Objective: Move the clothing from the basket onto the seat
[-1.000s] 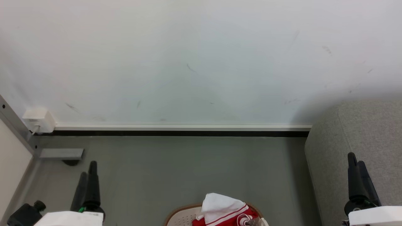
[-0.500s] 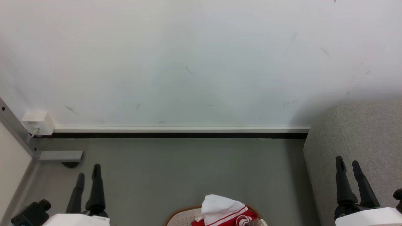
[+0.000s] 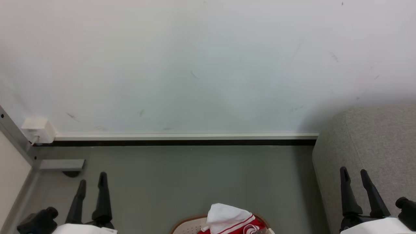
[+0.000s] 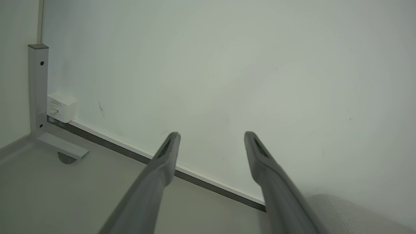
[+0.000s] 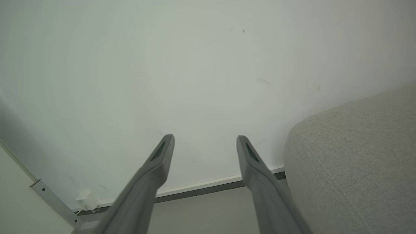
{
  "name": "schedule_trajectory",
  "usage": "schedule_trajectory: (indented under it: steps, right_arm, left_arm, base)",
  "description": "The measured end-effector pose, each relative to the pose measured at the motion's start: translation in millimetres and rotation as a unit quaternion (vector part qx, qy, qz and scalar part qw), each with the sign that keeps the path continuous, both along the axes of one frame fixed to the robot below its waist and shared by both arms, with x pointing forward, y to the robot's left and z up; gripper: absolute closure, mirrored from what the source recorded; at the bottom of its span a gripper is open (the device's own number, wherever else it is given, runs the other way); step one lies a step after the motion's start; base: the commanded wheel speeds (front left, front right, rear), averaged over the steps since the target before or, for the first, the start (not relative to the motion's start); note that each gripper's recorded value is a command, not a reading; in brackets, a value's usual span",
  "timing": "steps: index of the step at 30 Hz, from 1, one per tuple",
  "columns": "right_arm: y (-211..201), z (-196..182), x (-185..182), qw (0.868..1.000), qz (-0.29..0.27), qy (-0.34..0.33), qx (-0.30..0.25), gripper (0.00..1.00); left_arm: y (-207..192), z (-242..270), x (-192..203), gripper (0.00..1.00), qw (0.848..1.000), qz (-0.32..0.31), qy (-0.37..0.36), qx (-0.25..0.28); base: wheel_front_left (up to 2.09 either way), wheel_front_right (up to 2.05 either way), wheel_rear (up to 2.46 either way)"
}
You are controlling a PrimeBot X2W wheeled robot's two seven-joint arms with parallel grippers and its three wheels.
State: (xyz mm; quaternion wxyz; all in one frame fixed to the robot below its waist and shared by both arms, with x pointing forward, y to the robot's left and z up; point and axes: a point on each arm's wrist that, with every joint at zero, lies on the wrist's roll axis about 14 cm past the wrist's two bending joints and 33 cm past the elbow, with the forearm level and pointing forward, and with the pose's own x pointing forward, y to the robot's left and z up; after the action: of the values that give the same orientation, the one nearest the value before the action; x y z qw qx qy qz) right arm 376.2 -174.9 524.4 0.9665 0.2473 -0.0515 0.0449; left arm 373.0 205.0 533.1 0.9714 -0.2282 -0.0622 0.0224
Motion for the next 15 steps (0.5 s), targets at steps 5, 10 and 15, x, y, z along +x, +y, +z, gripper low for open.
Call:
schedule_trajectory:
  steps: [5, 10, 15]
  right_arm:
    - [2.5, 0.8, -0.8, 1.000, 0.002, -0.004, -0.025, 0.00]
    - [5.1, 1.9, -1.7, 0.999, 0.003, -0.008, -0.044, 0.00]
    - [7.3, 2.1, -2.4, 0.998, 0.004, -0.011, -0.066, 0.00]
  left_arm:
    - [-1.7, 0.8, -1.0, 0.00, 1.000, -0.001, -0.003, 0.026]
    - [-2.7, 4.3, -1.3, 0.00, 0.999, -0.002, -0.010, 0.046]
    - [-3.7, 7.4, -1.9, 0.00, 0.998, -0.003, -0.018, 0.068]
  base:
    - [0.00, 0.00, 0.00]
    - [0.00, 0.00, 0.00]
    - [0.00, 0.00, 0.00]
